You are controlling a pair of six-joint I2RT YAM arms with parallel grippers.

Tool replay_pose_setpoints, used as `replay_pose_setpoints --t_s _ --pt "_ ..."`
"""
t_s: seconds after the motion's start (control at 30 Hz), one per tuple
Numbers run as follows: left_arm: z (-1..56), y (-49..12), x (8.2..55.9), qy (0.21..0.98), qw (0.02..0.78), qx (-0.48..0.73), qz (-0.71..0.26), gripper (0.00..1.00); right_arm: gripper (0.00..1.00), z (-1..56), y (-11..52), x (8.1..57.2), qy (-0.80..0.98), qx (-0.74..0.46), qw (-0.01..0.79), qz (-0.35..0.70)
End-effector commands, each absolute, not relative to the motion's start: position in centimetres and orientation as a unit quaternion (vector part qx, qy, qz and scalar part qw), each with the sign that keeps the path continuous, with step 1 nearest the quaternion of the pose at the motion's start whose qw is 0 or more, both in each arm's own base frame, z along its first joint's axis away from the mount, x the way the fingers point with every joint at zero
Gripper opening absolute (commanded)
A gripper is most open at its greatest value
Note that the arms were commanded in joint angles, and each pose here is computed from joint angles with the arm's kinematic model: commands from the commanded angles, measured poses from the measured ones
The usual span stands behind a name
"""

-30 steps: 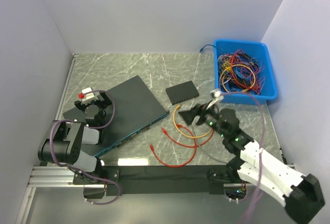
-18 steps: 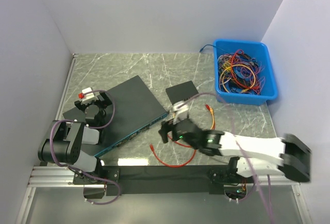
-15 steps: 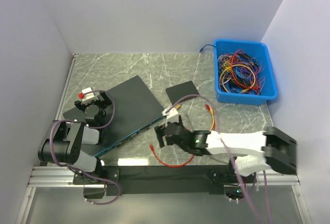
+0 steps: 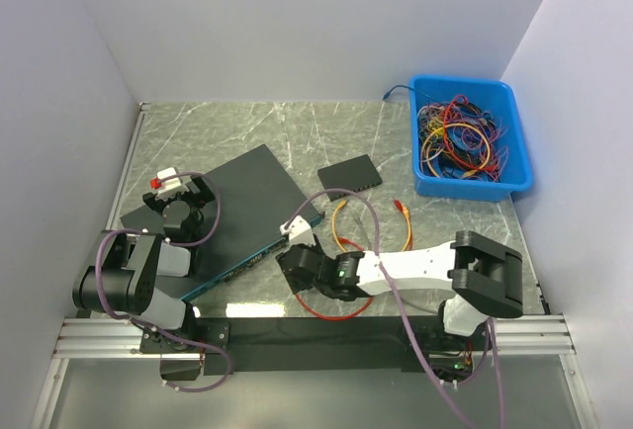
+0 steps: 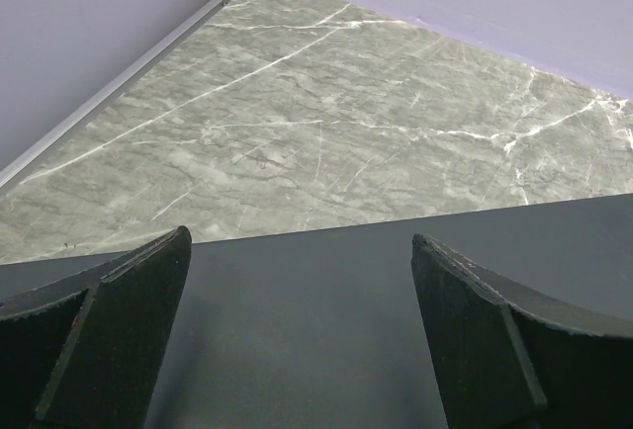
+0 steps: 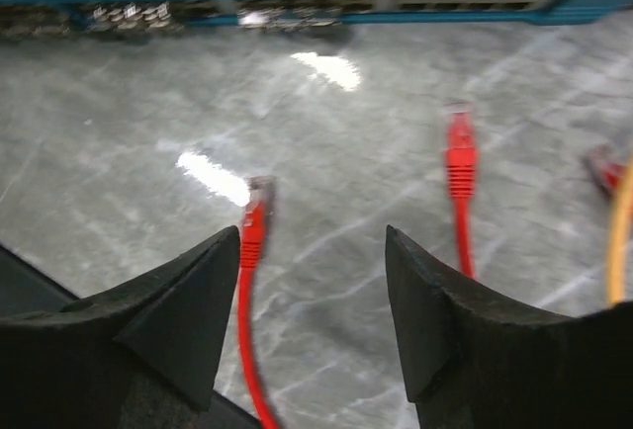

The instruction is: Insert the plug into the switch port

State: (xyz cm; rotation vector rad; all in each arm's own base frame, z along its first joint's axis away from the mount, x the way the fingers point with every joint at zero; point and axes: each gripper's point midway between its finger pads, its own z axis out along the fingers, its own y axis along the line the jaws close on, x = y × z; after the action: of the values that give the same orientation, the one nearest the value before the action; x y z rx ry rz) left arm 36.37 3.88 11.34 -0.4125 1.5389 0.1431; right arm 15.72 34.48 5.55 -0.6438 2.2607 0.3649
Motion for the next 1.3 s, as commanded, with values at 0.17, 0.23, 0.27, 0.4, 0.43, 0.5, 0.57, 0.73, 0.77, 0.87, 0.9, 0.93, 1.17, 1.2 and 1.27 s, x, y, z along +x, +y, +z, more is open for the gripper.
replay_pose_setpoints --t_s 0.17,0.23,0.27,0.4,0.43,0.5,0.57,0.73,0.77,0.87,0.9,0.93,1.17,1.2,1.27 --pt "14.1 3.9 36.9 0.657 0.728 -0.185 0.063 0.99 0.61 4.7 36.7 14.6 0.887 -0.255 0.352 0.154" --pt "13.8 3.7 36.8 0.682 0.704 -0.185 0.07 0.99 0.61 4.5 36.7 14.3 0.889 -0.258 0.347 0.153" --pt "15.8 3.9 37.6 0.676 0.705 -0.199 0.081 0.99 0.59 4.4 36.7 14.0 0.889 -0.261 0.344 0.154" --pt "20.4 2.7 37.5 0.684 0.681 -0.257 0.051 0.99 0.57 4.3 36.8 13.7 0.89 -0.263 0.34 0.155" --pt "20.3 2.6 36.2 0.711 0.65 -0.263 0.049 0.99 0.56 4.3 36.9 13.6 0.889 -0.263 0.339 0.157" --pt "24.1 1.0 36.0 0.687 0.675 -0.269 -0.024 0.99 0.54 4.3 37.2 13.2 0.889 -0.264 0.337 0.163" --pt "23.0 0.1 35.3 0.684 0.664 -0.294 -0.075 0.99 0.51 4.1 37.3 13.0 0.889 -0.265 0.335 0.163" --pt "24.5 -4.2 33.5 0.701 0.651 -0.225 -0.183 0.99 0.47 3.5 37.6 12.3 0.889 -0.269 0.331 0.164" --pt "24.2 -4.2 33.0 0.701 0.646 -0.234 -0.189 0.99 0.45 3.2 37.6 12.1 0.89 -0.268 0.33 0.164" --pt "23.7 -3.9 31.3 0.698 0.641 -0.254 -0.195 0.99 0.36 2.5 37.7 11.7 0.891 -0.27 0.322 0.171" --pt "23.9 -3.8 30.6 0.695 0.644 -0.253 -0.196 0.99 0.34 2.2 37.6 11.5 0.892 -0.271 0.319 0.171" --pt "23.8 -3.9 30.2 0.695 0.644 -0.249 -0.199 0.98 0.31 2.1 37.8 11.5 0.893 -0.27 0.316 0.174" --pt "22.0 -5.2 27.6 0.7 0.626 -0.239 -0.247 0.95 0.01 3.2 38.6 11.3 0.882 -0.275 0.325 0.2" --pt "22.4 -5.7 27.1 0.696 0.628 -0.23 -0.262 0.91 0.0 3.8 38.6 11.4 0.878 -0.277 0.331 0.208" --pt "22.1 -6.9 26.3 0.697 0.619 -0.21 -0.294 0.86 0.0 6.1 38.8 11.3 0.859 -0.28 0.352 0.244"
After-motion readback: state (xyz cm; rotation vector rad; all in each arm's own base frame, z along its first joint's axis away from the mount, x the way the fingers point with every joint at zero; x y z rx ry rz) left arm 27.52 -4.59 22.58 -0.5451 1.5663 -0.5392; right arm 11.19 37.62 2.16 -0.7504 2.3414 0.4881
